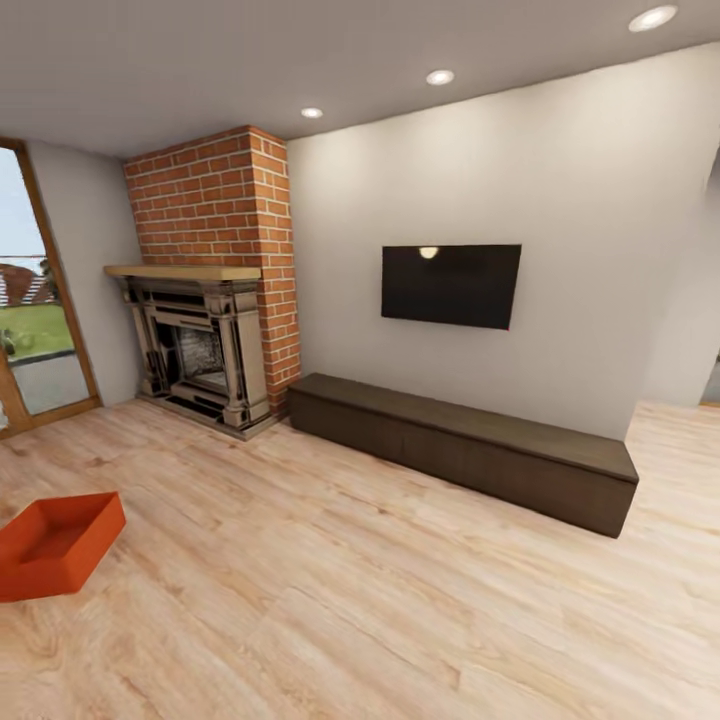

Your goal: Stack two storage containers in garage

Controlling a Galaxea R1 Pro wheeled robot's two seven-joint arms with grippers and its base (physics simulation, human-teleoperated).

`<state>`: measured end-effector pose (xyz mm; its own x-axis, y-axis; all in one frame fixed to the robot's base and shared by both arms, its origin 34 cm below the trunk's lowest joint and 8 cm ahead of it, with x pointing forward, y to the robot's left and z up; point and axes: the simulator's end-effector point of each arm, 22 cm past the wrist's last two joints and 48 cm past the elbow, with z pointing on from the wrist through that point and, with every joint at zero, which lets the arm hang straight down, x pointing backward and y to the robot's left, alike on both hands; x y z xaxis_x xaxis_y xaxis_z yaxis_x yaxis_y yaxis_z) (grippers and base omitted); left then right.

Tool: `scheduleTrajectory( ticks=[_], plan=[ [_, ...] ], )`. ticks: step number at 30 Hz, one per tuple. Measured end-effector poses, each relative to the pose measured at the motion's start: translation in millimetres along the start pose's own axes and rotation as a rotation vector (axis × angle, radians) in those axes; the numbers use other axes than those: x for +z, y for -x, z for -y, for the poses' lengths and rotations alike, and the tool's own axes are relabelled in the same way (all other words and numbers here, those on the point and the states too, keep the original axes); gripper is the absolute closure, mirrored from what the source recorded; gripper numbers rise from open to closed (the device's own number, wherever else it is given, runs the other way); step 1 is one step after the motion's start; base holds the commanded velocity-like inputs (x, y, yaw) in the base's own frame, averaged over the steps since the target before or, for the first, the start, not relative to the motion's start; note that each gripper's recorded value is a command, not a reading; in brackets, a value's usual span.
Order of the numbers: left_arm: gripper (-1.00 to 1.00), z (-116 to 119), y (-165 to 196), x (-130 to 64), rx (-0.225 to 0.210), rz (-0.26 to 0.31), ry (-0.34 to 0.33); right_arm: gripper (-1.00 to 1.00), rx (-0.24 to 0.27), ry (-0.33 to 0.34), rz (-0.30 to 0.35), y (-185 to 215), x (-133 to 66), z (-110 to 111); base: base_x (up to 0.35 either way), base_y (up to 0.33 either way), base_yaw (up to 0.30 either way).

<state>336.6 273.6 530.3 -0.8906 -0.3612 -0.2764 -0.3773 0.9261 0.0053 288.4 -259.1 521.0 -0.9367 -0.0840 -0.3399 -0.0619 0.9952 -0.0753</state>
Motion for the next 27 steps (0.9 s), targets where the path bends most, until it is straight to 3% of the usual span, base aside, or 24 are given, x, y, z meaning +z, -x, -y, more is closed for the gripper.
scheduleTrajectory(
  ticks=[27],
  plan=[
    [-1.00, -0.3, 0.4, 0.0, -0.001, 0.001, 0.000, -1.00, 0.000, 0.000, 0.001, 0.2, 0.0, 0.1, 0.322, 0.000, 0.268]
  ],
)
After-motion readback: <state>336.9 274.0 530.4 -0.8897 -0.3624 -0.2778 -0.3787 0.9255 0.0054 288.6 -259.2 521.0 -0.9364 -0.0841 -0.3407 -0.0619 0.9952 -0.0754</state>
